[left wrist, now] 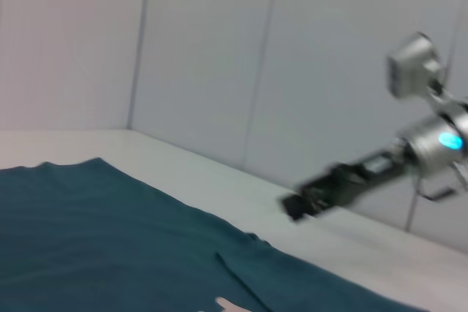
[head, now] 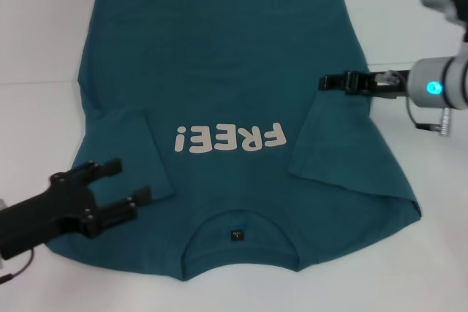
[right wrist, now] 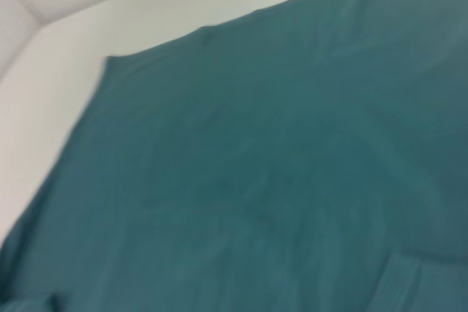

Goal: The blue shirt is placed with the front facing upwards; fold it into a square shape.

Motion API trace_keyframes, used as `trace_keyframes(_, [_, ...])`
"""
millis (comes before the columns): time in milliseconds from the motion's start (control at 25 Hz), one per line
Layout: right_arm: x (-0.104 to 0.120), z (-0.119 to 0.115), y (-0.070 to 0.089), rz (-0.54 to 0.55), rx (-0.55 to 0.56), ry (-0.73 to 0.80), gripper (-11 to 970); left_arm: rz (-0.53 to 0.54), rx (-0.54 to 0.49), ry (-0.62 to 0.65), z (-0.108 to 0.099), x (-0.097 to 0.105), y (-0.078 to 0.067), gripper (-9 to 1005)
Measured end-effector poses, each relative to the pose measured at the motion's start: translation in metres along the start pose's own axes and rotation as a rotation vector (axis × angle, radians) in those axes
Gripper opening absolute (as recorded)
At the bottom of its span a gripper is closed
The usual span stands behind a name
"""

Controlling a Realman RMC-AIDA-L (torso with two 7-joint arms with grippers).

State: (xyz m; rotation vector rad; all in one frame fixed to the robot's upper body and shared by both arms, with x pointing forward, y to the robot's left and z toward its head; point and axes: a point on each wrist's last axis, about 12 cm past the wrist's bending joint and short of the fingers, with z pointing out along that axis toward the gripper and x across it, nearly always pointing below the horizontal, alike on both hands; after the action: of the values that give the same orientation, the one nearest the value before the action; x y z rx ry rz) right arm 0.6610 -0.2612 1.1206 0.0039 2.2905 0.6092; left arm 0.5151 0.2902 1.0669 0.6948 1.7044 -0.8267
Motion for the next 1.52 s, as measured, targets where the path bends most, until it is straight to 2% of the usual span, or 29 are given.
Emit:
trace_keyframes(160, [0.006, -0.033, -0.013, 0.009, -0.105, 0.097, 639, -0.099, -0.026, -0.018, -0.012, -0.003, 0.006, 830])
trace_keyframes(320, [0.019, -0.068, -0.038, 0.068, -0.207, 0.134, 701, -0.2, -0.053, -0.01, -0.023, -0.007, 0.011, 830])
trace_keyframes(480, [0.029, -0.102, -0.066, 0.117, -0.249, 0.113, 760, -0.329, -0.095, 0.004, -0.039, -0.014, 0.015, 831])
trace_keyframes(640, [0.043, -0.123, -0.087, 0.121, -0.246, 0.085, 858, -0.461, -0.166, 0.071, -0.053, -0.012, 0.019, 831])
trace_keyframes(760, [0.055, -0.128, -0.095, 0.1, -0.234, 0.064, 931, -0.516, -0.232, 0.141, -0.059, -0.004, 0.023, 828])
trace_keyframes(840, [0.059, -0.129, -0.097, 0.094, -0.226, 0.063, 937, -0.53, -0.265, 0.182, -0.061, -0.002, 0.025, 825])
trace_keyframes(1080, [0.062, -0.129, -0.1, 0.097, -0.212, 0.061, 946, -0.46, -0.33, 0.269, -0.052, 0.0, 0.032, 827])
trace_keyframes(1320, [0.062, -0.121, -0.099, 0.107, -0.213, 0.066, 946, -0.436, -0.356, 0.303, -0.043, -0.001, 0.038, 831])
trace_keyframes(1520, [0.061, -0.117, -0.098, 0.106, -0.219, 0.069, 946, -0.502, -0.35, 0.307, -0.041, -0.002, 0.04, 824])
